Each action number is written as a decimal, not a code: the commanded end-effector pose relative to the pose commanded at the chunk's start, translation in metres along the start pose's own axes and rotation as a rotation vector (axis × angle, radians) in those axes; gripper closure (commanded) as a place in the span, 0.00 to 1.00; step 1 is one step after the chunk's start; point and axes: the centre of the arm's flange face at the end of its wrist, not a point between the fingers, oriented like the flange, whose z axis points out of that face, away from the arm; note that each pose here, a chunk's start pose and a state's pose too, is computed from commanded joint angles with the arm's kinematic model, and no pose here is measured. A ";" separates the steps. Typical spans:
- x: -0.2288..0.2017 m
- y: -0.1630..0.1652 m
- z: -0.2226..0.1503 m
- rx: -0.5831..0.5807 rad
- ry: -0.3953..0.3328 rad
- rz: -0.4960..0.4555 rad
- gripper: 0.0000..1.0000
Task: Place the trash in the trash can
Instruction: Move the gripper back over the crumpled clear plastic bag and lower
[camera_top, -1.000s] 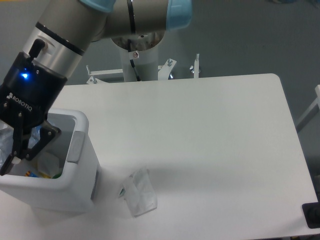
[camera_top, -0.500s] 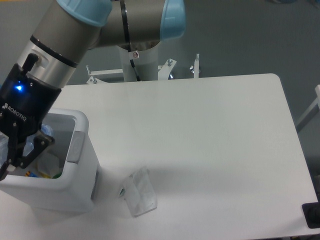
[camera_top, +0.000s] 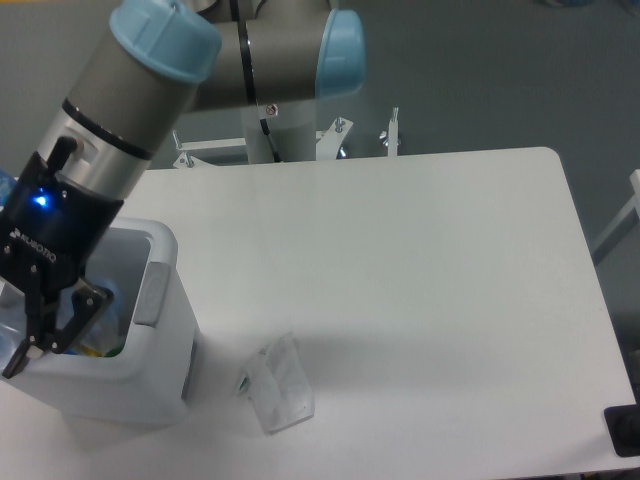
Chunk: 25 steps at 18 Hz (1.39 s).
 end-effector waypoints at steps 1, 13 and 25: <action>0.000 0.001 0.000 -0.002 -0.001 -0.001 0.09; -0.160 0.058 -0.055 -0.022 -0.213 -0.256 0.00; -0.238 0.201 0.026 -0.344 -0.418 -0.433 0.00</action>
